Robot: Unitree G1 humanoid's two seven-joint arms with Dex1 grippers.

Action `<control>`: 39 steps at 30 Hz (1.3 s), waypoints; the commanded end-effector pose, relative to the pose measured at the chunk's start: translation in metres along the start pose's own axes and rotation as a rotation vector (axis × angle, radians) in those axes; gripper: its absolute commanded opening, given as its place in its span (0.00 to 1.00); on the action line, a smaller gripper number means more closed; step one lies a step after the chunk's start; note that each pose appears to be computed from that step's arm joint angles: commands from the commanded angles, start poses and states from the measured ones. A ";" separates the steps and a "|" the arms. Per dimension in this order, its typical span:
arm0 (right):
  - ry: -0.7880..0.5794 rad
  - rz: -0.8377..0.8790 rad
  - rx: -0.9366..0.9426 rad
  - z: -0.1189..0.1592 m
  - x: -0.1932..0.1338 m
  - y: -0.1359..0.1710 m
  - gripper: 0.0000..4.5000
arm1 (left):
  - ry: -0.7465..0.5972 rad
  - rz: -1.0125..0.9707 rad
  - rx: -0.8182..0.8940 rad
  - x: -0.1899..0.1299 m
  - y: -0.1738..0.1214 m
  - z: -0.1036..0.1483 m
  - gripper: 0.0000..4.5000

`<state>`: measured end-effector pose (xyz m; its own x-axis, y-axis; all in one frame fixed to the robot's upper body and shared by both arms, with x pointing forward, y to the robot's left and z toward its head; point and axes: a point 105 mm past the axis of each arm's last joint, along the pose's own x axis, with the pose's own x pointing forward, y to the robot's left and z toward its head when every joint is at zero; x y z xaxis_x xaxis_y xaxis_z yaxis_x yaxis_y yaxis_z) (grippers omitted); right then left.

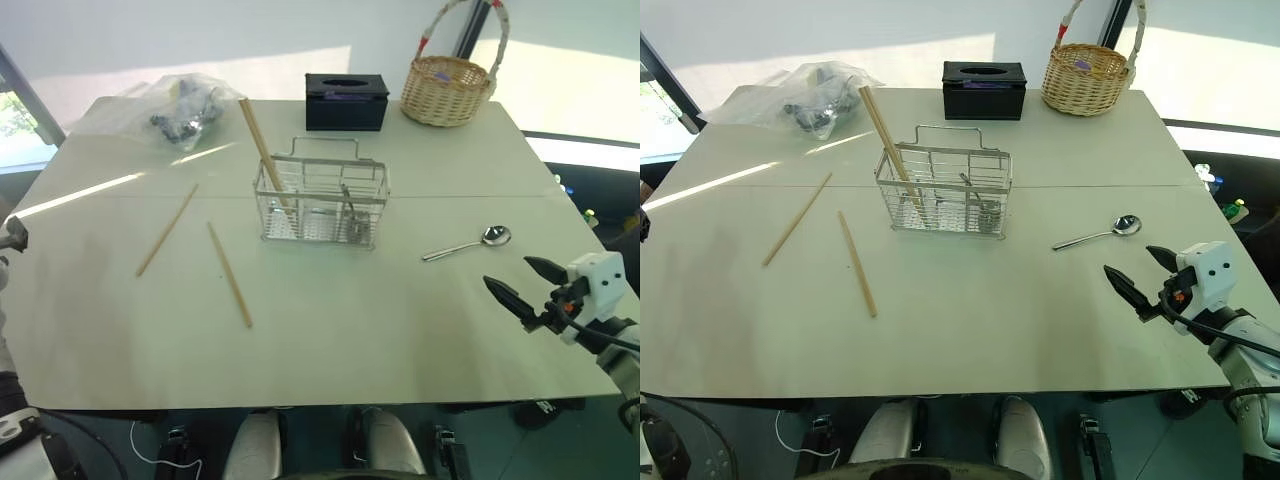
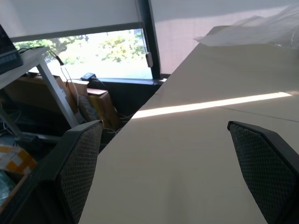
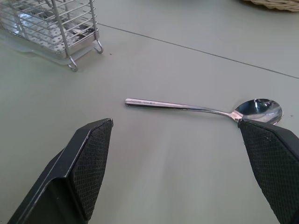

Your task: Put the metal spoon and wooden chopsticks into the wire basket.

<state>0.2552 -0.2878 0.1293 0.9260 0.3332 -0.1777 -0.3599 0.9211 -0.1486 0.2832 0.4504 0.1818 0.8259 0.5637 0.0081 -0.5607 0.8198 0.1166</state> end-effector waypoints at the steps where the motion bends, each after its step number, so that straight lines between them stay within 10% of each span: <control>1: -0.043 0.007 -0.016 0.011 0.000 0.004 0.99 | -0.068 0.013 -0.002 0.000 0.006 0.022 1.00; 24: -0.054 0.015 -0.065 0.021 0.007 -0.005 0.99 | -0.110 -0.123 0.020 -0.002 -0.022 0.039 1.00; 31: -0.051 0.149 -0.257 0.058 0.021 -0.008 0.99 | -0.164 -0.483 -0.001 -0.020 -0.080 0.073 1.00; 39: 0.012 0.561 -0.729 0.113 0.060 0.009 0.99 | -0.216 -1.398 0.288 -0.126 -0.203 0.101 1.00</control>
<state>0.3184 -0.2382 0.2305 0.6415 0.6751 -0.3642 -0.7061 0.3340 -0.6245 0.3051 0.2174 0.2562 0.7547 -0.6500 -0.0887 0.6383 0.6964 0.3280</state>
